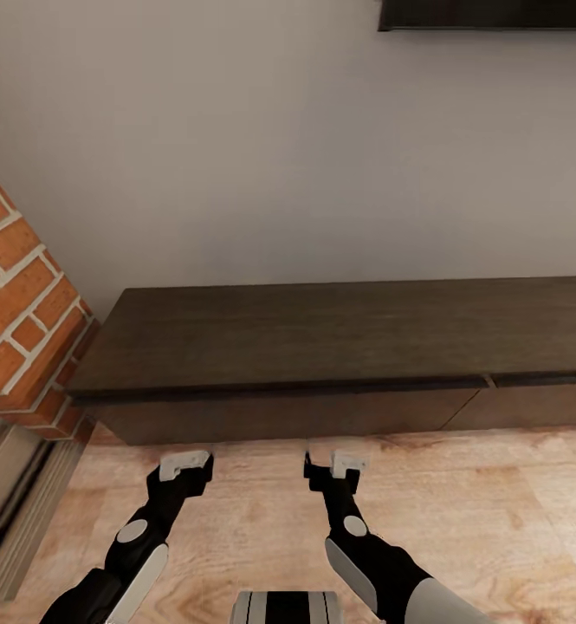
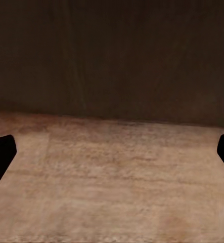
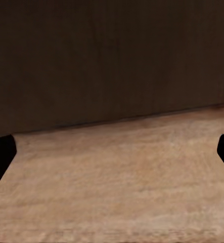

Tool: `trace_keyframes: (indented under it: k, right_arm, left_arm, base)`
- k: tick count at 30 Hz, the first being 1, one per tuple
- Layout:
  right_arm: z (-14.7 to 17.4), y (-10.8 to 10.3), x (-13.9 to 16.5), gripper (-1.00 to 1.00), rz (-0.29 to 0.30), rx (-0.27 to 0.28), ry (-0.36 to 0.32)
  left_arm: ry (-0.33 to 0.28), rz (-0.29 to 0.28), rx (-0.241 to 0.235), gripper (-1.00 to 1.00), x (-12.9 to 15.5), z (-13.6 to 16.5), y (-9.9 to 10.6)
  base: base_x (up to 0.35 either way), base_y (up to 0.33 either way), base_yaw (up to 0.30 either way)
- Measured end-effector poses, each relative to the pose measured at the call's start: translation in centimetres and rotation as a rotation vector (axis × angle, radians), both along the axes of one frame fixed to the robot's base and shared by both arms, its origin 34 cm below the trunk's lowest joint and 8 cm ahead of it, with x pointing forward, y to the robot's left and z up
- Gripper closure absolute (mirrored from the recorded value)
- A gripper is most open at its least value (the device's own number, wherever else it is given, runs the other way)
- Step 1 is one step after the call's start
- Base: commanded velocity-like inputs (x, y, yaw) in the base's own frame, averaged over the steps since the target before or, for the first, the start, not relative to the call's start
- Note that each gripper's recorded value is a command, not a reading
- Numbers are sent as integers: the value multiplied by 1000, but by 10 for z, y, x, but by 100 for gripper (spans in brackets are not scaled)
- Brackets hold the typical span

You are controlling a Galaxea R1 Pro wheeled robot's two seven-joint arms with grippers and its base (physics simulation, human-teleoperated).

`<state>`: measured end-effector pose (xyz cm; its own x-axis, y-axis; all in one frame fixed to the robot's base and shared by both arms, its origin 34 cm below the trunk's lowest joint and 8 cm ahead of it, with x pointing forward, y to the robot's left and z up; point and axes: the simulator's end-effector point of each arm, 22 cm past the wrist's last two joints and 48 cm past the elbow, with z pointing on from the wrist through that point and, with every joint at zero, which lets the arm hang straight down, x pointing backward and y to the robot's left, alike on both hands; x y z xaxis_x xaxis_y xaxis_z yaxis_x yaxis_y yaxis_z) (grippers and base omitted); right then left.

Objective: Place each of the two pumpkins and all three candles from the living room inside a cabinet in the living room (use any cabinet), then make sure every cabinet is closed, and position the cauldron so it is next to a table in the living room.

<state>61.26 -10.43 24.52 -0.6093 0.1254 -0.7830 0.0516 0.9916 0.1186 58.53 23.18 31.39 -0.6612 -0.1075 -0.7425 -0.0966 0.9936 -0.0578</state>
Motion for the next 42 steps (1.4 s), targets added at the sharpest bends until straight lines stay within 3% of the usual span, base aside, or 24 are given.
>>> trace_keyframes:
  k: [7, 12, 20, 28, 31, 36, 42]
  right_arm:
    - [-11, 10, -11, -100, 50, -13, 116]
    - [28, 46, 12, -100, 98, 69, 133]
    - [47, 44, 22, -100, 97, 85, 218]
    - [49, 45, 15, -100, 125, 71, 267]
    - [46, 53, 1, -100, 130, 118, 344]
    - [49, 65, -15, -100, 145, 180, 429]
    - [60, 68, -15, -100, 154, 189, 430]
  left_arm:
    - [124, -17, 22, -100, -12, -12, 5]
    - [242, -38, 35, -100, -26, -22, 7]
    - [291, -16, -65, -100, -26, -10, 1]
    - [402, 6, -73, -100, -37, 1, 26]
    - [452, -5, -76, -100, -46, 3, 28]
    - [465, -15, -77, -100, -49, 9, 27]
    - [448, -17, -77, -100, -46, 20, 27]
  base:
    - [-307, 0, 0]
    - [-181, 0, 0]
    - [-25, 0, 0]
    - [-1, 0, 0]
    - [0, 0, 0]
    - [0, 0, 0]
    - [0, 0, 0]
